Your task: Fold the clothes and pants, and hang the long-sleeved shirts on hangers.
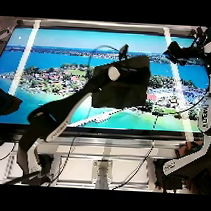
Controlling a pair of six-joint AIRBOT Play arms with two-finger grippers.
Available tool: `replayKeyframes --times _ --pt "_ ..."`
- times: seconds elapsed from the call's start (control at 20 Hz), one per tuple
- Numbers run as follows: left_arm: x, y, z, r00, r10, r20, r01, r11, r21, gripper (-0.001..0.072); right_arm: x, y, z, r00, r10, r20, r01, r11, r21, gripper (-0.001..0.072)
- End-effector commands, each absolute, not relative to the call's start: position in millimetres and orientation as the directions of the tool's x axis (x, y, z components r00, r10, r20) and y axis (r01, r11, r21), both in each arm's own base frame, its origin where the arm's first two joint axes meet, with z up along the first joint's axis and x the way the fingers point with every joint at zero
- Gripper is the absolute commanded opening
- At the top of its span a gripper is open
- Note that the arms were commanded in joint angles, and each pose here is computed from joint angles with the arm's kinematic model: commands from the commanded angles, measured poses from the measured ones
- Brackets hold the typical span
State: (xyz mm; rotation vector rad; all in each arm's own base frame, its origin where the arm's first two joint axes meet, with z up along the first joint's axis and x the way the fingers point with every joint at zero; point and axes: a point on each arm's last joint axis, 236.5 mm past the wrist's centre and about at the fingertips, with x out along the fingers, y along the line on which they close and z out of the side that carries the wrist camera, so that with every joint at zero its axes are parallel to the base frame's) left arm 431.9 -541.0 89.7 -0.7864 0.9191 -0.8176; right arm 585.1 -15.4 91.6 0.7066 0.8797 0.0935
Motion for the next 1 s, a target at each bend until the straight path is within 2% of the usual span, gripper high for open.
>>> replayKeyframes --times 0.0,0.15,0.2,0.25,0.3,0.35,0.45,0.55,0.65,0.8,0.85,0.9,0.95 --pt "427 -570 79 0.400 -0.873 -0.279 0.224 0.389 -0.894 0.0403 594 -20 102 0.689 0.365 -0.626 0.214 0.722 0.657 0.0271" --pt "435 -568 101 0.407 -0.880 -0.243 0.264 0.368 -0.892 0.0402 589 -26 93 0.668 0.374 -0.643 0.231 0.718 0.657 0.0271" --pt "439 -565 113 0.404 -0.886 -0.228 0.305 0.366 -0.879 0.0379 587 -29 91 0.660 0.376 -0.650 0.239 0.716 0.656 0.0269" --pt "446 -558 127 0.409 -0.887 -0.213 0.347 0.367 -0.863 0.0257 585 -33 89 0.653 0.376 -0.657 0.247 0.714 0.655 0.0266" --pt "456 -545 142 0.429 -0.882 -0.195 0.384 0.374 -0.844 0.0139 582 -41 88 0.653 0.371 -0.661 0.259 0.710 0.655 0.0219" --pt "468 -530 159 0.454 -0.874 -0.174 0.419 0.382 -0.824 0.0020 578 -50 86 0.646 0.369 -0.669 0.267 0.712 0.650 0.0022" --pt "487 -493 198 0.490 -0.861 -0.135 0.484 0.398 -0.779 0.0022 568 -73 82 0.634 0.360 -0.685 0.254 0.739 0.624 0.0016" --pt "498 -445 235 0.513 -0.846 -0.147 0.552 0.456 -0.698 0.0020 556 -87 80 0.617 0.419 -0.667 0.234 0.711 0.663 0.0014" --pt "503 -386 262 0.566 -0.795 -0.218 0.575 0.571 -0.586 0.0020 542 -90 76 0.593 0.543 -0.594 0.190 0.623 0.759 0.0014" --pt "499 -282 295 0.684 -0.637 -0.356 0.482 0.761 -0.434 0.0021 513 -88 33 0.501 0.666 -0.553 0.242 0.506 0.828 0.0017" --pt "490 -253 307 0.704 -0.600 -0.380 0.457 0.792 -0.405 0.0021 504 -83 16 0.468 0.695 -0.546 0.272 0.474 0.837 0.0024" --pt "478 -227 323 0.718 -0.580 -0.385 0.439 0.806 -0.396 0.0022 491 -74 0 0.423 0.726 -0.542 0.298 0.453 0.840 0.0146" --pt "467 -209 336 0.731 -0.563 -0.386 0.427 0.818 -0.386 0.0022 482 -65 -13 0.390 0.748 -0.538 0.329 0.432 0.840 0.0342"
